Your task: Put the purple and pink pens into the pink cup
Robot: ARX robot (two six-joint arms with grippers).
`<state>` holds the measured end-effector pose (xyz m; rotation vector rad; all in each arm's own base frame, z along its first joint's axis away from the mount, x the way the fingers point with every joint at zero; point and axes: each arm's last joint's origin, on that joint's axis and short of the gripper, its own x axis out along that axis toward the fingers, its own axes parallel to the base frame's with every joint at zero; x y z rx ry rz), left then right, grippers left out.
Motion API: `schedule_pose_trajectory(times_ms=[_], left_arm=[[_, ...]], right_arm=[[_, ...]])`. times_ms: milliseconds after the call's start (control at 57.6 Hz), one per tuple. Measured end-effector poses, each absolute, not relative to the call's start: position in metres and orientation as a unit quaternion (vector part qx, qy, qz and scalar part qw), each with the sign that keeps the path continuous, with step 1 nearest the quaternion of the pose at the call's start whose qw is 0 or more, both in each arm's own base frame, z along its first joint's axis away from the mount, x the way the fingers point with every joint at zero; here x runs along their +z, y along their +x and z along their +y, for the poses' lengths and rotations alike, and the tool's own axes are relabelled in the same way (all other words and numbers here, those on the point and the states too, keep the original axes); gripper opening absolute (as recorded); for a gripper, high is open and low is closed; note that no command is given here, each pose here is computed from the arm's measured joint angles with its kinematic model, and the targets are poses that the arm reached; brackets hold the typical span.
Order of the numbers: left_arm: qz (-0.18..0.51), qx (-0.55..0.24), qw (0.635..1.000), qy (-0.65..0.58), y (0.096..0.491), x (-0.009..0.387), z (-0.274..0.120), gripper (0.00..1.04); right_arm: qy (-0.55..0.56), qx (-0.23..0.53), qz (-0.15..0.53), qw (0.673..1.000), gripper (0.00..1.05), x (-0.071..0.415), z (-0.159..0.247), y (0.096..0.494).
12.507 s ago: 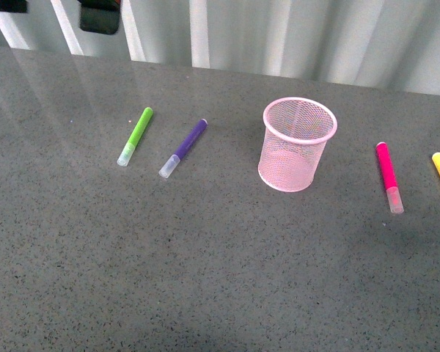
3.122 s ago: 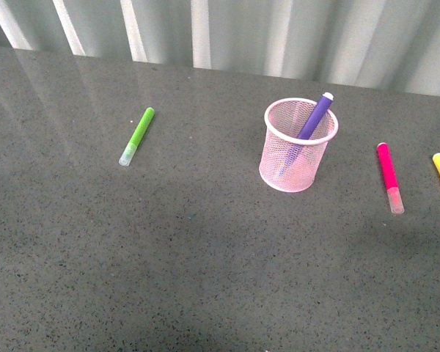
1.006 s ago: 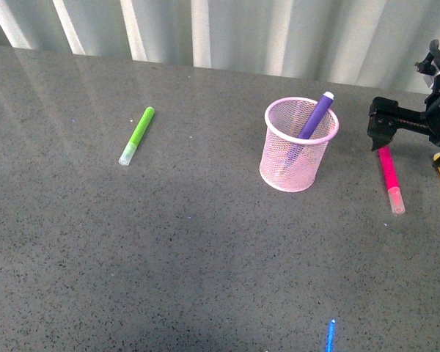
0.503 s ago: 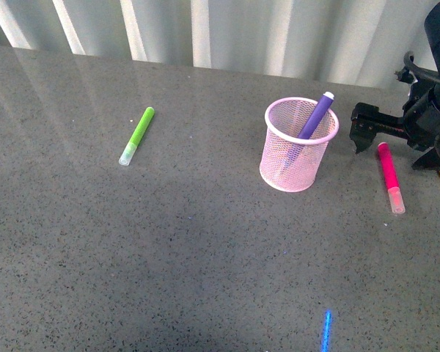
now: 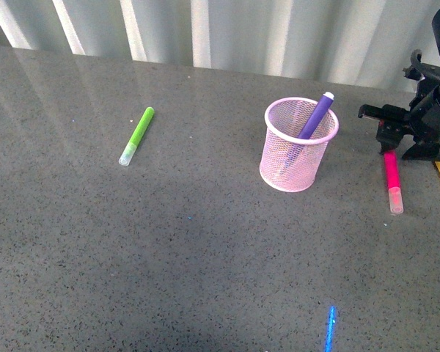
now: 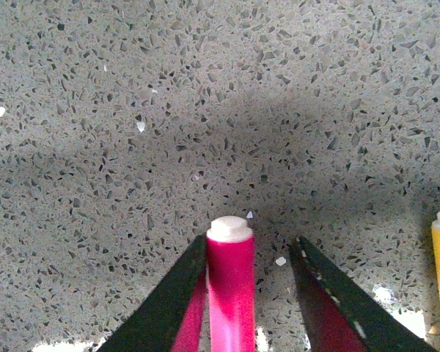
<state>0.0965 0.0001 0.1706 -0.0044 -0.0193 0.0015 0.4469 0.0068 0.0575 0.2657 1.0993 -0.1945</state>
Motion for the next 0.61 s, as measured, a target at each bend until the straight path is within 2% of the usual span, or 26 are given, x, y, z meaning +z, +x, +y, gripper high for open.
schedule_pose_trajectory(times_ms=[69,121,295,434,520,607], left_arm=[[-0.01,0.001,1.0,-0.002,0.097,0.171,0.0,0.98],[-0.01,0.001,1.0,-0.002,0.097,0.171,0.0,0.98],[-0.01,0.001,1.0,-0.002,0.097,0.171,0.0,0.98],[-0.01,0.001,1.0,-0.002,0.097,0.171,0.0,0.98],[-0.01,0.001,1.0,-0.002,0.097,0.171,0.0,0.98],[-0.01,0.001,1.0,-0.002,0.097,0.171,0.0,0.98]], right_arm=[[0.133,-0.092,0.519,0.839,0.18,0.058,0.001,0.447],[0.139,-0.09,0.518,0.839,0.12,0.058,-0.002,0.447],[0.153,-0.09,0.514,0.84,0.12,0.059,-0.011,0.448],[0.171,-0.089,0.466,0.863,0.12,0.067,-0.016,0.447],[0.169,-0.092,0.413,0.89,0.11,0.084,-0.017,0.446],[0.175,-0.068,0.33,0.925,0.11,0.117,-0.014,0.444]])
